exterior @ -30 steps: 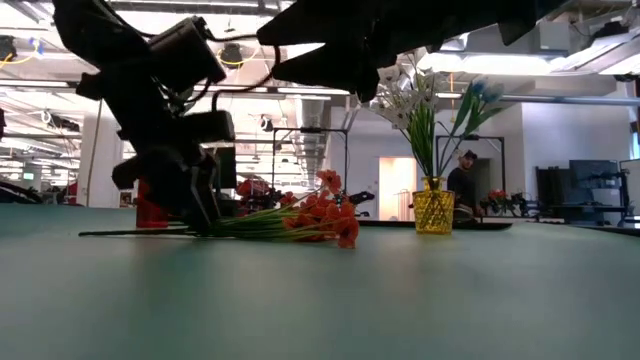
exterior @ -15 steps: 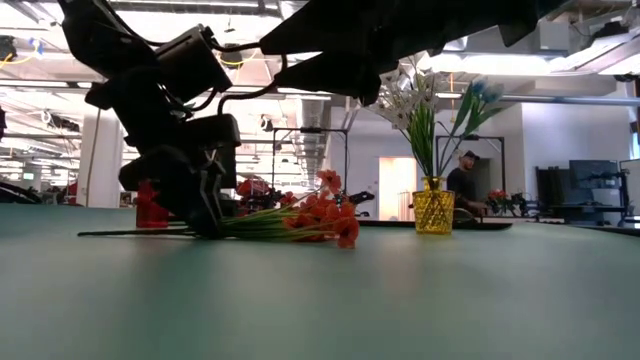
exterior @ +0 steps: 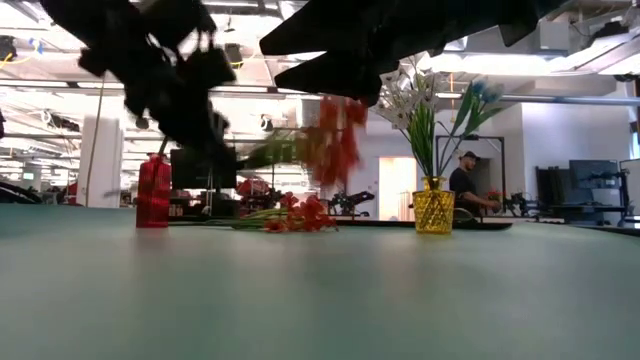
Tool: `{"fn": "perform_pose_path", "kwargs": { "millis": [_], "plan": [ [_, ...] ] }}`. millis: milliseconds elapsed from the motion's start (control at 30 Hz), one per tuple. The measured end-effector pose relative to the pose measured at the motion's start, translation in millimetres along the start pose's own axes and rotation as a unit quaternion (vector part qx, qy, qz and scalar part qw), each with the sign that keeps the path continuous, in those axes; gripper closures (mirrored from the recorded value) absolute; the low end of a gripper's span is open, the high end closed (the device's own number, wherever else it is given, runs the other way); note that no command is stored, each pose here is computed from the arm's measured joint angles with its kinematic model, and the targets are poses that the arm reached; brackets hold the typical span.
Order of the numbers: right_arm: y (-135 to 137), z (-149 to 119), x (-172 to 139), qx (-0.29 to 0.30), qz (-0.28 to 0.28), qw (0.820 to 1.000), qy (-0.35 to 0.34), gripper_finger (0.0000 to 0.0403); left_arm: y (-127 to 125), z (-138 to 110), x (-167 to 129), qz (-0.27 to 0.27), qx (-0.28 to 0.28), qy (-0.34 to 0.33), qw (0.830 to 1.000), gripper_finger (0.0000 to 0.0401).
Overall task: Sort flowers into vase by color
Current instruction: Put the bottom red flowers into the red vase
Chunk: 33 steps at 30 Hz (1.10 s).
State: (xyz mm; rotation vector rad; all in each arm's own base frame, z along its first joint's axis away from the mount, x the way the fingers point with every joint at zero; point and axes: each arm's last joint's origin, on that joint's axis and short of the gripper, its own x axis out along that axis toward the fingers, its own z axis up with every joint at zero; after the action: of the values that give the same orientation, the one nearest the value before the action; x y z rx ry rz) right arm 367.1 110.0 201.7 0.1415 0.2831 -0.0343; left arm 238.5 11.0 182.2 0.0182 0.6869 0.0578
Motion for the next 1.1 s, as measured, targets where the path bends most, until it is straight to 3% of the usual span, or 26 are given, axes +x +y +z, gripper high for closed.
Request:
{"fn": "perform_pose_path", "kwargs": {
  "millis": [267,500,767,1100],
  "plan": [
    [0,0,0,0.000,-0.001,1.000,0.001,0.0128,5,27,-75,0.058,0.017,-0.170,0.984,0.0399],
    [0,0,0,0.001,-0.001,1.000,0.001,0.0128,12,35,-137,0.155,0.023,-0.307,0.939,0.0400],
    [0,0,0,0.001,-0.001,1.000,0.001,0.0128,19,32,-193,0.245,0.009,-0.428,0.870,0.0400],
    [0,0,0,0.000,-0.001,1.000,0.001,0.0128,32,-15,-197,0.390,-0.033,-0.546,0.741,0.0401]
  ]
}}
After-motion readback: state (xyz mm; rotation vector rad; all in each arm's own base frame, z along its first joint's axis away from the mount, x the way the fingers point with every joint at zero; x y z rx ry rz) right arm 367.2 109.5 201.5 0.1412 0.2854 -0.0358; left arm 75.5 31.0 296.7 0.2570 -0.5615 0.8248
